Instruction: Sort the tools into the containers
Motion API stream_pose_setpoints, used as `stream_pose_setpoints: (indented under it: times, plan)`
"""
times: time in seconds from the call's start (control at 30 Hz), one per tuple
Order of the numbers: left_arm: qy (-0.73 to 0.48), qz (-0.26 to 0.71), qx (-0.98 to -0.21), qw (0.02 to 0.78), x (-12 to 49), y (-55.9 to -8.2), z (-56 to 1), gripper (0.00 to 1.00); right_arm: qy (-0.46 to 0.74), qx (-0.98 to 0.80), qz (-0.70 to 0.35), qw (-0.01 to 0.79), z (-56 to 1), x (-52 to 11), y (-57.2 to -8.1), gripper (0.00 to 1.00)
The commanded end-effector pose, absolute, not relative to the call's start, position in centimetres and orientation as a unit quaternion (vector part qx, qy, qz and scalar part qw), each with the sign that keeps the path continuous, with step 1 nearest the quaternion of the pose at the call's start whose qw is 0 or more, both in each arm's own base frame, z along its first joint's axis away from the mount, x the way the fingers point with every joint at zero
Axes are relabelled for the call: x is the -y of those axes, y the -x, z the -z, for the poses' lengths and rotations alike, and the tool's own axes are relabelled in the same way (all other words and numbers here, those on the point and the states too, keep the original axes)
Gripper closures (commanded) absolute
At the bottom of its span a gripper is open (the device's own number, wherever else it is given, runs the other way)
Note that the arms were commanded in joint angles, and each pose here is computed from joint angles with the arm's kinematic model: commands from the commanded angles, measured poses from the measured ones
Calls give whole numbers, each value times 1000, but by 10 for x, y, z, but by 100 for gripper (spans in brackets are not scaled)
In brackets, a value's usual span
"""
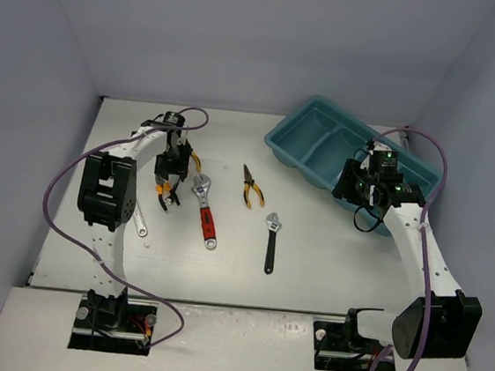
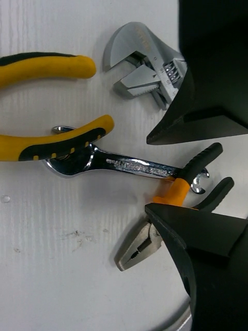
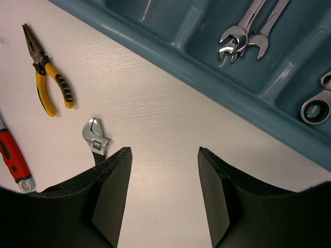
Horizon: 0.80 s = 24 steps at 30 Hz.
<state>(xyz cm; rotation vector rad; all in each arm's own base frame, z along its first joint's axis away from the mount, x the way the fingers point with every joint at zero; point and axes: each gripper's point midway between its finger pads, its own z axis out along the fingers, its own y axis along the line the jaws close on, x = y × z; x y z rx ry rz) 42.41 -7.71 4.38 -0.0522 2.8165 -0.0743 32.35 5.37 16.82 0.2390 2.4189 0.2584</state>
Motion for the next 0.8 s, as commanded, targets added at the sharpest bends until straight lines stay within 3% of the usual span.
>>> stream_pose_setpoints:
  times: [0.0, 0.17, 0.47, 0.77]
  plan:
    - [5, 21, -981, 195, 80, -445, -55, 58, -79, -921, -116, 363, -179, -59, -329, 49]
    - [-5, -5, -983, 183, 77, -442, -37, 64, -74, -924, -115, 357, -173, -60, -329, 49]
    - [8, 19, -991, 134, 93, -413, -4, 100, -71, -925, -117, 354, -171, -61, -331, 48]
    - [57, 117, -981, 143, 150, -385, -35, 100, -69, -925, -119, 354, -169, -62, -329, 48]
